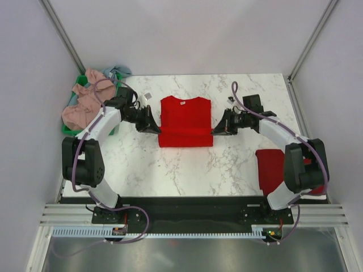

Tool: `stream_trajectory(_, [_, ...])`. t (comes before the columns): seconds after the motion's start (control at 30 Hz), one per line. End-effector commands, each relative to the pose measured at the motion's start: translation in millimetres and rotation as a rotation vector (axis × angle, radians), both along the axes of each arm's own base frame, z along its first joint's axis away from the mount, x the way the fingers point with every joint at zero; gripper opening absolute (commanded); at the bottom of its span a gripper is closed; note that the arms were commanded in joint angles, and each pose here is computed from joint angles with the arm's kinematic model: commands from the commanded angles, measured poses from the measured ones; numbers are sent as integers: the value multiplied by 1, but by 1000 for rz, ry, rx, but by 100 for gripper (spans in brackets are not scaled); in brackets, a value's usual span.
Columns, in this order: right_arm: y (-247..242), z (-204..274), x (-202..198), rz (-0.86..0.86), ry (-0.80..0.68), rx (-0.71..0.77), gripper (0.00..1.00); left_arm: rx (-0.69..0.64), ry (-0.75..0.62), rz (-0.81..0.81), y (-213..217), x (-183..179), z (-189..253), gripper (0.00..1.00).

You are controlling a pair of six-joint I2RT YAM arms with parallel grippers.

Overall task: Fold and stack the t-shirts
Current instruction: Fold the tshirt

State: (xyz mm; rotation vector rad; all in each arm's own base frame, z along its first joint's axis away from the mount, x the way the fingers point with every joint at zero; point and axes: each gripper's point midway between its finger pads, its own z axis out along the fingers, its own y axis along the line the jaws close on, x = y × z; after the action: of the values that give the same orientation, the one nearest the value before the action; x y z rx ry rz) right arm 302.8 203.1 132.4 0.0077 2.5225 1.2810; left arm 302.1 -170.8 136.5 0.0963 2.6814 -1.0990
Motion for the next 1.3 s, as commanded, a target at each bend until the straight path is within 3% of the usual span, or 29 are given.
stream_trajectory(0.0, [1,42,76,-18,-238,6,0,47,-143,12,9,56,17,2])
stream_trajectory(0.23, [-3,55,170,-54,-358,-14,0,111,-308,-7,8,160,31,2])
stream_trajectory(0.27, [-3,39,183,-60,-338,-23,0,133,-292,-7,9,173,12,2])
stream_trajectory(0.3, [-1,50,197,-62,-377,-16,0,137,-348,-4,9,191,24,2])
stream_trajectory(0.43, [3,35,240,-92,-413,-11,0,188,-393,0,12,235,0,2])
stream_trajectory(0.47, [5,14,251,-96,-396,-15,0,208,-380,4,13,245,-22,2])
stream_trajectory(0.5, [8,23,265,-102,-429,-3,9,213,-411,13,12,257,-19,2])
stream_trajectory(0.53, [9,-2,277,-102,-419,-4,20,212,-410,36,13,265,-24,9])
stream_trajectory(0.57, [11,11,294,-107,-477,3,34,233,-425,62,16,276,-31,19])
stream_trajectory(0.63, [8,2,316,-131,-526,-29,41,264,-452,103,18,293,-36,35])
stream_trajectory(0.7, [5,27,328,-143,-615,-50,47,324,-505,141,23,305,-26,43])
stream_trajectory(0.73, [-2,47,330,-163,-653,-65,50,339,-548,145,20,306,-6,52])
stream_trajectory(0.83, [-14,71,313,-151,-683,-109,59,396,-648,165,25,298,47,59])
stream_trajectory(0.87, [-17,56,302,-142,-638,-129,65,409,-656,162,25,290,55,61])
stream_trajectory(0.93, [-22,55,281,-118,-590,-142,66,408,-719,148,22,273,94,62])
stream_trajectory(1.0, [-25,27,257,-94,-491,-146,66,378,-694,93,14,251,92,61])
stream_trajectory(1.13, [-23,-10,216,-39,-332,-89,70,57,-615,-134,-32,190,101,51])
stream_trajectory(1.17, [-23,-19,209,-26,-298,-67,71,-111,-556,-231,-52,168,102,49])
stream_trajectory(1.27, [-23,-30,209,-15,-259,-22,72,-324,-415,-319,-76,138,93,44])
